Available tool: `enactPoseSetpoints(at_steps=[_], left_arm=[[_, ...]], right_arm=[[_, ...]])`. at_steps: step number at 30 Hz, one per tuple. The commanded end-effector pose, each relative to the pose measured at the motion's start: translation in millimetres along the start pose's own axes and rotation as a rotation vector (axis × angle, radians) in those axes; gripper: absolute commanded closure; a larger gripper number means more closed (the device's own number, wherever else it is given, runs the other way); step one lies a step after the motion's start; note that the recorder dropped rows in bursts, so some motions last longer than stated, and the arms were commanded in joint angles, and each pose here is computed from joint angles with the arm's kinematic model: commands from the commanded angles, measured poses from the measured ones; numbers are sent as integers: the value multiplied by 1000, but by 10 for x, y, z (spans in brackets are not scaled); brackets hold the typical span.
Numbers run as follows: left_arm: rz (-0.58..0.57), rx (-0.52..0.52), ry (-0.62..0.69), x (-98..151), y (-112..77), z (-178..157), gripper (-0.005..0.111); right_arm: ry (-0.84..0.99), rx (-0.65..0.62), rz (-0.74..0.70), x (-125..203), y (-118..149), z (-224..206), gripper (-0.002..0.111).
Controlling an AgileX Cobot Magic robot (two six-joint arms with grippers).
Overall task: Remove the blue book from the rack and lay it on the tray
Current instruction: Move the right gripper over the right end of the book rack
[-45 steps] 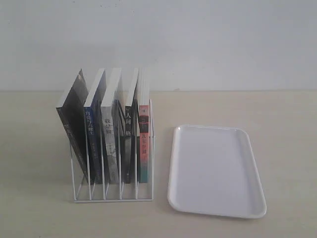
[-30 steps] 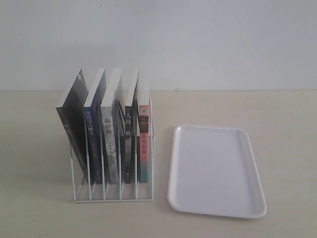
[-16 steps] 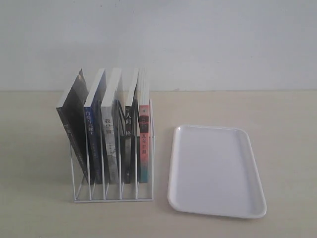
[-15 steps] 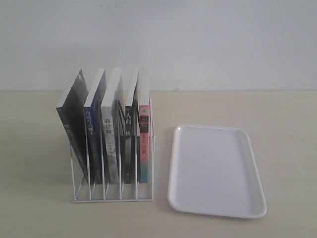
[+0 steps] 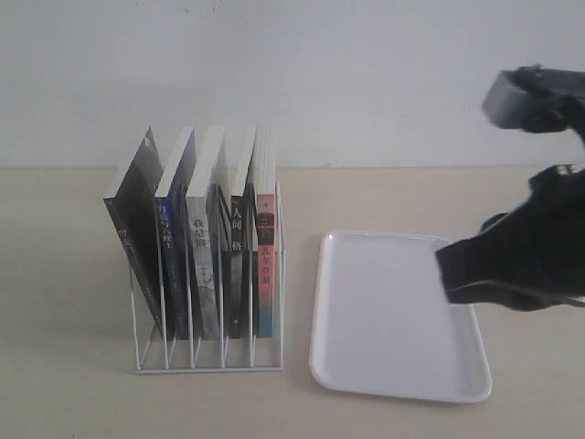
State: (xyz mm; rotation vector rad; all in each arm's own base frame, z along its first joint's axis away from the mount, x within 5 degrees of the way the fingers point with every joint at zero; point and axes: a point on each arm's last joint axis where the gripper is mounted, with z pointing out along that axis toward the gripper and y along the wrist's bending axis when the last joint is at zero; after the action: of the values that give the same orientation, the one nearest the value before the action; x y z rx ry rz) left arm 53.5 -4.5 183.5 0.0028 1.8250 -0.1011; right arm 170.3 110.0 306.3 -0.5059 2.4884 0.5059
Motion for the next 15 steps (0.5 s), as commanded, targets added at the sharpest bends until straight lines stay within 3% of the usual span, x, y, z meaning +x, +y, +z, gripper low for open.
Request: enactPoseSetpoints(at_steps=[1,5,8,10,12,15], left_arm=[[-5,-5,-1,10,4,1,101],[-5,-5,-1,10,4,1,101],[-5,-5,-1,10,4,1,101],[-5,-5,-1,10,4,1,101],[-5,-5,-1,10,4,1,101],[-5,-5,-1,10,4,1,101]], right_arm=[[23,-84,-45,-112,341,175,90],[58,-66,-99,-351,560,172,90],[129,147,-70,-769,585,128,89],[148,206,-48,-1027,636,103,82],[80,167,-40,-1282,775,116,70],[29,134,-24,-1521,918,352,67]])
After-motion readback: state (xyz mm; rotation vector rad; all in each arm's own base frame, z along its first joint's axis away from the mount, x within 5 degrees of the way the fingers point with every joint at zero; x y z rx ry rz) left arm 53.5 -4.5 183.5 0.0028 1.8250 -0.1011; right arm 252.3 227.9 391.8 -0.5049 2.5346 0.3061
